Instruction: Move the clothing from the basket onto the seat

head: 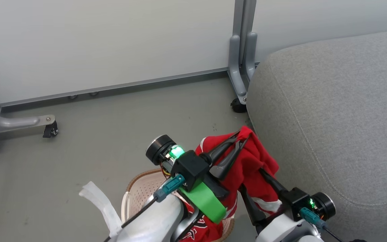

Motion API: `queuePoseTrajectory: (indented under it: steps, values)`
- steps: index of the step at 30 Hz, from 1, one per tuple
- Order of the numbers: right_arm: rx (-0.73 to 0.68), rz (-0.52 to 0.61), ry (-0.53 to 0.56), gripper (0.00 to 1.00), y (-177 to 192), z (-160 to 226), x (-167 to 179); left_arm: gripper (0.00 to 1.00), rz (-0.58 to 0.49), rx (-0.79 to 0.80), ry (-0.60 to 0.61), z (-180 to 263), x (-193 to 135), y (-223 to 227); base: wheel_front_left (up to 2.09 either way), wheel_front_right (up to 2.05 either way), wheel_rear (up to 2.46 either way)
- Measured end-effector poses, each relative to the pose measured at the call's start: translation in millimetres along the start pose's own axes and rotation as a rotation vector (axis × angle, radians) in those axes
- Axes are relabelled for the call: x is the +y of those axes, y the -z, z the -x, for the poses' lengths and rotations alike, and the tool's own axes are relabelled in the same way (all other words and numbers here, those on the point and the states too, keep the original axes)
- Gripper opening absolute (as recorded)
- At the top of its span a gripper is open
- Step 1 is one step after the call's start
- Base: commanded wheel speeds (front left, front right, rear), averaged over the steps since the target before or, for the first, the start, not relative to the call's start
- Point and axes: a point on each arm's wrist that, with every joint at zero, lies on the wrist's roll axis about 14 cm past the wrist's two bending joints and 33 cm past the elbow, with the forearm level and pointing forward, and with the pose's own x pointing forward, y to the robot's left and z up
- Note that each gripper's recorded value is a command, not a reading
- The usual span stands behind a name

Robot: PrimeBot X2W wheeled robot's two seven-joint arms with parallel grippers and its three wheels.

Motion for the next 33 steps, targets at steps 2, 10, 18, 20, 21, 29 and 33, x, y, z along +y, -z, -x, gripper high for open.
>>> queuePoseTrajectory:
  steps: [2,10,18,20,21,29,33]
  values:
    - [0.010,0.003,-0.004,1.00,3,0,1,0.00,-0.001,-0.011,0.013,-2,-3,-4,0.00,0.00,0.00]
    - [0.043,0.018,-0.049,0.00,13,-1,11,0.00,0.002,-0.037,0.049,-8,-10,-15,0.00,0.00,0.00]
    - [0.045,0.020,-0.066,0.00,13,-2,14,0.00,-0.011,-0.032,0.053,-6,-9,-17,0.00,0.00,0.00]
    - [0.046,0.018,-0.066,0.00,13,-2,14,0.00,-0.013,-0.025,0.048,-6,-7,-15,0.00,0.00,0.00]
    - [0.046,0.015,-0.065,0.00,13,-2,14,0.00,-0.014,-0.021,0.043,-6,-5,-14,0.00,0.00,0.00]
    - [0.050,-0.006,-0.055,0.00,15,-1,11,1.00,0.008,0.018,-0.004,-4,6,-2,0.00,0.00,0.00]
    - [0.052,-0.012,-0.053,0.00,16,-2,10,1.00,0.016,0.034,-0.019,-2,9,2,0.00,0.00,0.00]
